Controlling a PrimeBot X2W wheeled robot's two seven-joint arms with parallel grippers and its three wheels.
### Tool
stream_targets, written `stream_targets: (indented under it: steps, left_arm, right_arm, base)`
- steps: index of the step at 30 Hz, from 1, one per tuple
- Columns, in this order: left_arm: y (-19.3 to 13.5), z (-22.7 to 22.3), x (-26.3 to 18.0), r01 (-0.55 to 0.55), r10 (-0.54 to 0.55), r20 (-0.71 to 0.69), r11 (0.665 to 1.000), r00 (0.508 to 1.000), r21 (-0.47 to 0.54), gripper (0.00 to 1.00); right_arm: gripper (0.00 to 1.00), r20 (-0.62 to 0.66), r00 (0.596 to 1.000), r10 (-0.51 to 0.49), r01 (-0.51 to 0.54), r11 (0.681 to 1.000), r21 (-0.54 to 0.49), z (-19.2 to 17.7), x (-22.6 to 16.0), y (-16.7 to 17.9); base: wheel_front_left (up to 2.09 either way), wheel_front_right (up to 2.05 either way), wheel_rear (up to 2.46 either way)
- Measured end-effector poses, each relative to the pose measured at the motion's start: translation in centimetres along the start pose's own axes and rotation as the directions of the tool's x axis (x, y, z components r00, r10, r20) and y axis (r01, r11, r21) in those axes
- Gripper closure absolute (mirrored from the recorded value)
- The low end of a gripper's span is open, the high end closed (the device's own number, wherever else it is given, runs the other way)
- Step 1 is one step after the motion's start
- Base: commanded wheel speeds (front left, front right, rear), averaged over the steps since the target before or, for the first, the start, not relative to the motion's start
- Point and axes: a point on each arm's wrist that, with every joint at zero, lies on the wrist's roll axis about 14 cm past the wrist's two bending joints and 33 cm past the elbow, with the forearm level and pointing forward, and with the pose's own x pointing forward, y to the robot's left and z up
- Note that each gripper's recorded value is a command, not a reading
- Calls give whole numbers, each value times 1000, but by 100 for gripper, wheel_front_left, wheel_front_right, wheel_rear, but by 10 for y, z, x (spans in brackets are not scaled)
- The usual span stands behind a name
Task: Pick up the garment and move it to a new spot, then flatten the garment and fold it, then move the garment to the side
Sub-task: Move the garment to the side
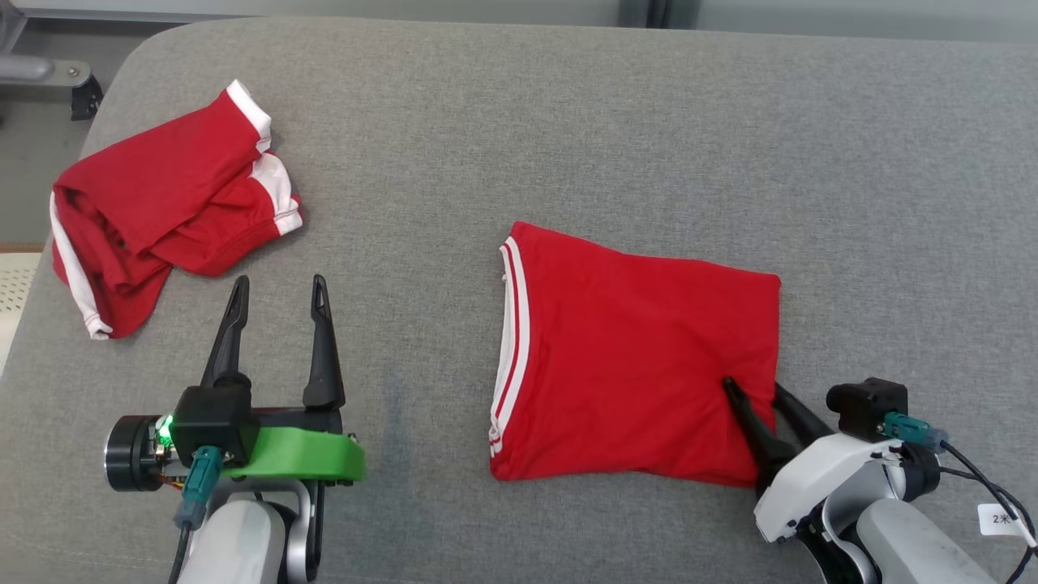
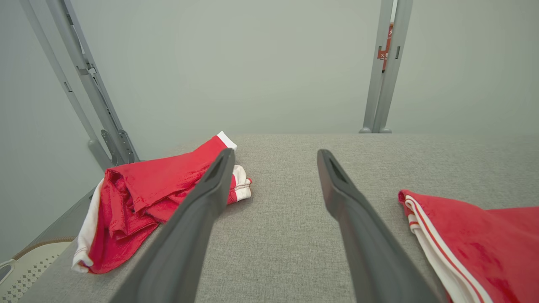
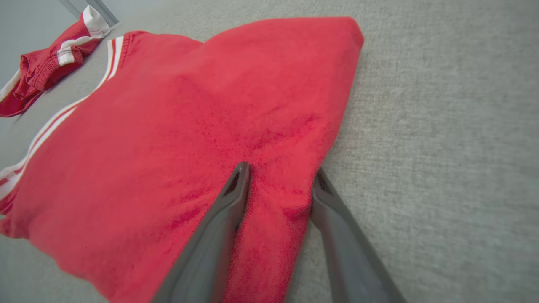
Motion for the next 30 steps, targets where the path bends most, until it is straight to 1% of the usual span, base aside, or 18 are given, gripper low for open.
stream_targets:
  steps: [3,7,13,18,24,27,30]
  left_arm:
    - [-6,0,3,18,-18,4,1000,1000,4,0]
    - [-16,0,9,51,-51,11,999,999,9,0]
    - [-47,-2,20,143,-143,20,990,990,-7,0]
    - [-80,5,37,231,-230,60,973,971,-22,0]
    - [-113,4,54,318,-315,87,948,945,-27,0]
    - [-124,-2,64,345,-341,89,938,936,-29,0]
    - [-136,-7,75,375,-371,92,926,924,-29,0]
  right_arm:
    - [100,15,1000,9,-9,1000,-13,2,-2,0]
    - [100,50,999,-15,16,1000,-10,7,-10,-10]
    - [100,94,989,-111,113,993,-14,18,-33,-48]
    - [100,118,969,-217,220,975,-13,24,-60,-86]
    - [100,172,939,-297,305,952,-17,50,-71,-123]
    - [100,192,928,-319,331,943,-30,67,-65,-141]
    - [100,226,913,-340,361,931,-59,94,-54,-166]
  base:
    - [0,0,0]
    - [0,0,0]
    - [0,0,0]
    - [0,0,0]
    - [0,0,0]
    - [0,0,0]
    - [0,0,0]
